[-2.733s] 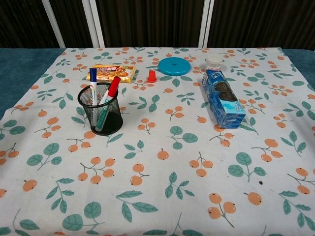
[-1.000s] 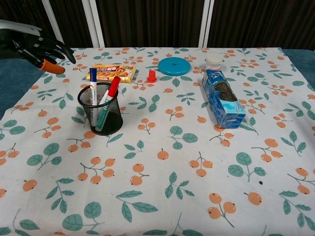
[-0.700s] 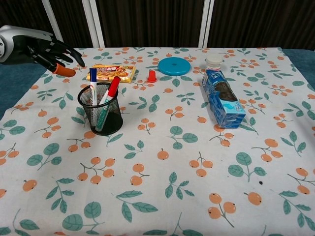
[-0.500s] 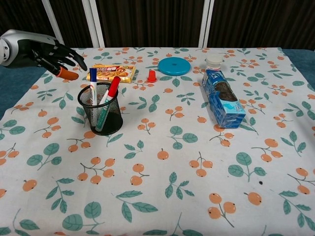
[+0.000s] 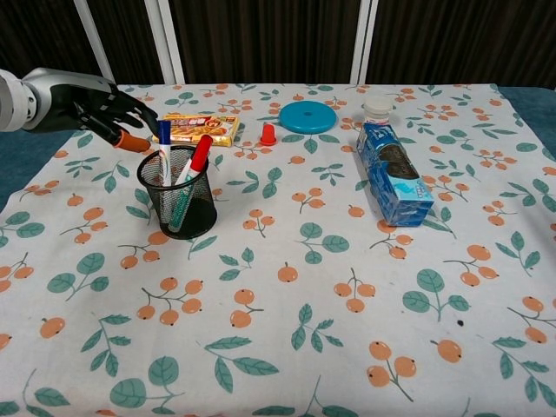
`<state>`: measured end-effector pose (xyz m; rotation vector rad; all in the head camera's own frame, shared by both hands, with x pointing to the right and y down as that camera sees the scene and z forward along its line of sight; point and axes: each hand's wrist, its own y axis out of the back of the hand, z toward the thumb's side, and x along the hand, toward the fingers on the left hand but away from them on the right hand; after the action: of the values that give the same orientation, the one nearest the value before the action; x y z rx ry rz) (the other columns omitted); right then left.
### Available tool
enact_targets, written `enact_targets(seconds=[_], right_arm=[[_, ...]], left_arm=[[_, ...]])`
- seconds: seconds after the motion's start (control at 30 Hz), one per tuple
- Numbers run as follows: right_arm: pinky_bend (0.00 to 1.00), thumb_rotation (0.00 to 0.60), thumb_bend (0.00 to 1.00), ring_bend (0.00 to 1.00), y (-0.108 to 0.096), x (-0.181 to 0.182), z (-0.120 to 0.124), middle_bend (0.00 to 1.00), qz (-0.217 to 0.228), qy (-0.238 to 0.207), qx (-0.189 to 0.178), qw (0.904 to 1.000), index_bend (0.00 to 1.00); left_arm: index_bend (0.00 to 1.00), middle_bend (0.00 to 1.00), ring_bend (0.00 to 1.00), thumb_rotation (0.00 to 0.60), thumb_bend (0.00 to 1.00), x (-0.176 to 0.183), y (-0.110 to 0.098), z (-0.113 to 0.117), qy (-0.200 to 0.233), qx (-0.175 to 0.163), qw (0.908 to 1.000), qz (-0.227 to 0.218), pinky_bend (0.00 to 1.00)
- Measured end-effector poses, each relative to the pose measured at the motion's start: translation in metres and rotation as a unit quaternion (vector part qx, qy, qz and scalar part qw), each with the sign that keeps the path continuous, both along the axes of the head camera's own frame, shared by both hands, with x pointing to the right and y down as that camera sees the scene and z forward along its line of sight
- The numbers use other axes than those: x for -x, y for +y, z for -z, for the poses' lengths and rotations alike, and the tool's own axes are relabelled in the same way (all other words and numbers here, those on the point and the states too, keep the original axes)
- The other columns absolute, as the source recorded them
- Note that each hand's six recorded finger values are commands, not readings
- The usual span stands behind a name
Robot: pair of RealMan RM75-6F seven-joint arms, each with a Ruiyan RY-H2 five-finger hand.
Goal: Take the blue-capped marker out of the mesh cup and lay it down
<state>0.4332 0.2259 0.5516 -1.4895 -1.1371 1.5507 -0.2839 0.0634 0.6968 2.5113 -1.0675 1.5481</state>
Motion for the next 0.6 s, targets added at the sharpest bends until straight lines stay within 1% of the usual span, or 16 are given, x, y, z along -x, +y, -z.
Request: enact_targets(seconds=[0.6], right_arm=[[0.17, 0.600, 0.11, 0.06, 0.0000, -0.0002, -0.0001, 0.01, 0.000, 0.000, 0.000, 1.0000, 0.10]], left_arm=[[0.45, 0.00, 0.00, 0.600, 0.35, -0.0078, -0.0009, -0.0009, 0.006, 0.000, 1.0000, 0.000, 0.00]])
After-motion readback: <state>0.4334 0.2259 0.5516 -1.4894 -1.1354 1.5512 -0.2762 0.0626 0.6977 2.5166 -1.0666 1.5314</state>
